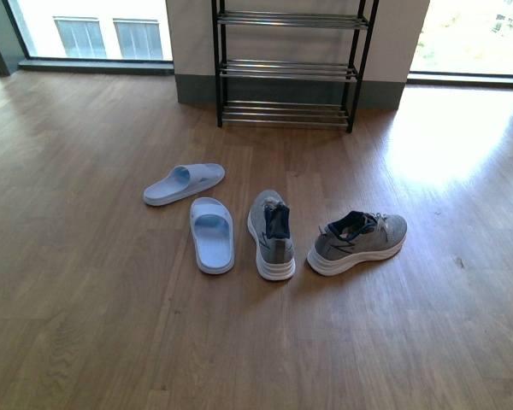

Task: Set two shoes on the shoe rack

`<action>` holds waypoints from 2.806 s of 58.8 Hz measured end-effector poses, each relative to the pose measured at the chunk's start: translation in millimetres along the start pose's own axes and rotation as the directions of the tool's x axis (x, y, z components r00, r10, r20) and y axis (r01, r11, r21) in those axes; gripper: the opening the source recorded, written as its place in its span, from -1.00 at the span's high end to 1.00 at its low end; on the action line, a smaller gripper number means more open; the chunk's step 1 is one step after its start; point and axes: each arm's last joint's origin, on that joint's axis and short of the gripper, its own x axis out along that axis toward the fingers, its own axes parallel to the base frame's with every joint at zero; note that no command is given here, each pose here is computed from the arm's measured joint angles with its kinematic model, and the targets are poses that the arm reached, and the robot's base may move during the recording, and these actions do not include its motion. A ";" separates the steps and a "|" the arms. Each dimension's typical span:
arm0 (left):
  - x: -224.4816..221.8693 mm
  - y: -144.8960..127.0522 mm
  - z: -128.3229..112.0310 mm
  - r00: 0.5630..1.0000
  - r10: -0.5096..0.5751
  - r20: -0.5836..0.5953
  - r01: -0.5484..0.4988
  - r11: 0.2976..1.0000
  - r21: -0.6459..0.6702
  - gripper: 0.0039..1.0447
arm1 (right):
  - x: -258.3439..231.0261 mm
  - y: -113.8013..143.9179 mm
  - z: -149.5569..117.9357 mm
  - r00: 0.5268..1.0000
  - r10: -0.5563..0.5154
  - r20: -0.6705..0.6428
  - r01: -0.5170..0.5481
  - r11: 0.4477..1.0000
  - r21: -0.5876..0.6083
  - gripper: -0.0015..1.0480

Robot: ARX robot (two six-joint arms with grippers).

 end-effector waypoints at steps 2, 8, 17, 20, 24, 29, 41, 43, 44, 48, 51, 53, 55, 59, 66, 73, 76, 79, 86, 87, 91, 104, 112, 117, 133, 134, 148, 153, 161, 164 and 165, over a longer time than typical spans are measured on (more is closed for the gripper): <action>0.0 0.0 0.0 1.000 0.000 0.000 0.000 1.000 0.000 -0.83 | 0.0 0.0 0.0 1.000 0.000 0.000 0.000 1.000 0.000 -0.82; 0.0 0.0 0.0 1.000 0.000 0.000 0.000 1.000 0.000 -0.83 | 0.0 0.0 0.0 1.000 0.000 0.000 0.000 1.000 0.000 -0.82; 0.0 0.0 0.0 1.000 0.000 0.000 0.000 1.000 0.000 -0.83 | 0.0 0.0 0.0 1.000 0.000 0.000 0.000 1.000 0.000 -0.82; 0.0 0.0 0.0 1.000 0.000 0.000 0.000 1.000 0.000 -0.83 | 0.0 0.0 0.0 1.000 0.000 0.000 0.000 1.000 0.000 -0.82; 0.0 0.0 0.0 1.000 0.000 0.000 0.000 1.000 0.000 -0.83 | 0.0 0.0 0.0 1.000 0.000 0.000 0.000 1.000 0.000 -0.82; 0.0 0.0 0.0 1.000 0.000 0.000 0.000 1.000 0.000 -0.83 | 0.0 0.0 0.0 1.000 0.000 0.000 0.000 1.000 0.000 -0.82; 0.0 0.0 0.0 1.000 0.000 0.000 0.000 1.000 0.000 -0.83 | 0.0 0.0 0.0 1.000 0.000 0.000 0.000 1.000 0.000 -0.82; 0.0 0.0 0.0 1.000 0.000 0.000 0.000 1.000 0.000 -0.83 | 0.0 0.0 0.0 1.000 0.000 0.000 0.000 1.000 0.000 -0.82; 0.0 0.0 0.0 1.000 0.000 0.000 0.000 1.000 0.000 -0.83 | 0.0 0.0 0.0 1.000 0.000 0.000 0.000 1.000 0.000 -0.82; 0.0 0.0 0.0 1.000 0.000 0.000 0.000 1.000 0.000 -0.83 | 0.0 0.0 0.0 1.000 0.000 0.000 0.000 1.000 0.000 -0.82; 0.0 0.0 0.0 1.000 0.000 0.000 0.000 1.000 0.000 -0.83 | 0.0 0.0 0.0 1.000 0.000 0.000 0.000 1.000 0.000 -0.82; 0.0 0.0 0.0 1.000 0.000 0.000 0.000 1.000 0.000 -0.83 | 0.0 0.0 0.0 1.000 0.000 0.000 0.000 1.000 0.000 -0.82; 0.0 0.0 0.0 1.000 0.000 0.000 0.000 1.000 0.000 -0.83 | 0.0 0.0 0.0 1.000 0.000 0.000 0.000 1.000 0.000 -0.82; 0.0 0.0 0.0 1.000 0.000 0.000 0.000 1.000 0.000 -0.83 | 0.0 0.0 0.0 1.000 0.000 0.000 0.000 1.000 0.000 -0.82; 0.0 0.0 0.0 1.000 0.000 0.000 0.000 1.000 0.000 -0.83 | 0.0 0.0 0.0 1.000 0.000 0.000 0.000 1.000 0.000 -0.82; 0.0 0.0 0.0 1.000 0.000 0.000 0.000 1.000 0.000 -0.83 | 0.0 0.0 0.0 1.000 0.000 0.000 0.000 1.000 0.000 -0.82; 0.0 0.0 0.0 1.000 0.000 0.000 0.000 1.000 0.000 -0.83 | 0.0 0.0 0.0 1.000 0.000 0.000 0.000 1.000 0.000 -0.82; 0.0 0.0 0.0 1.000 0.000 0.000 0.000 1.000 0.000 -0.83 | 0.0 0.0 0.0 1.000 0.000 0.000 0.000 1.000 0.000 -0.82; 0.0 0.0 0.0 1.000 0.000 0.000 0.000 1.000 0.000 -0.83 | 0.0 0.0 0.0 1.000 0.000 0.000 0.000 1.000 0.000 -0.82; 0.0 0.0 0.0 1.000 0.000 0.000 0.000 1.000 0.000 -0.83 | 0.0 0.0 0.0 1.000 0.000 0.000 0.000 1.000 0.000 -0.82; 0.0 0.0 0.0 1.000 0.000 0.000 0.000 1.000 0.000 -0.83 | 0.0 0.0 0.0 1.000 0.000 0.000 0.000 1.000 0.000 -0.82; 0.0 0.0 0.0 1.000 0.000 0.000 0.000 1.000 0.000 -0.83 | 0.0 0.0 0.0 1.000 0.000 0.000 0.000 1.000 0.000 -0.82; 0.0 0.0 0.0 1.000 0.000 0.000 0.000 1.000 0.000 -0.83 | 0.0 0.0 0.0 1.000 0.000 0.000 0.000 1.000 0.000 -0.82; 0.0 0.0 0.0 1.000 0.000 0.000 0.000 1.000 0.000 -0.83 | 0.0 0.0 0.0 1.000 0.000 0.000 0.000 1.000 0.000 -0.82; 0.0 0.0 0.0 1.000 0.000 0.000 0.000 1.000 0.000 -0.83 | 0.0 0.0 0.0 1.000 0.001 0.000 -0.001 1.000 0.000 -0.82; 0.0 0.0 0.0 1.000 0.000 0.000 0.000 1.000 0.000 -0.83 | 0.0 0.0 0.0 1.000 0.000 0.000 0.000 1.000 0.000 -0.82; 0.0 0.0 0.0 1.000 0.000 0.000 0.000 1.000 0.000 -0.83 | 0.1 0.0 -0.1 1.000 0.000 -0.002 0.000 1.000 0.000 -0.82; 0.0 0.0 0.0 1.000 0.000 0.000 0.000 1.000 0.000 -0.83 | 0.1 0.0 -0.1 1.000 0.000 -0.002 0.000 1.000 0.000 -0.82; 0.0 0.0 0.0 1.000 0.000 0.000 0.000 1.000 0.000 -0.83 | 0.1 0.0 -0.1 1.000 0.000 -0.002 0.000 1.000 0.000 -0.82; 0.0 0.0 0.0 1.000 0.000 0.000 0.000 1.000 0.000 -0.83 | 0.1 0.0 -0.1 1.000 0.000 -0.002 0.000 1.000 0.000 -0.82; 0.0 0.0 0.0 1.000 0.000 0.000 0.000 1.000 0.000 -0.83 | 0.1 -0.1 -0.2 1.000 -0.010 -0.004 0.010 1.000 0.006 -0.82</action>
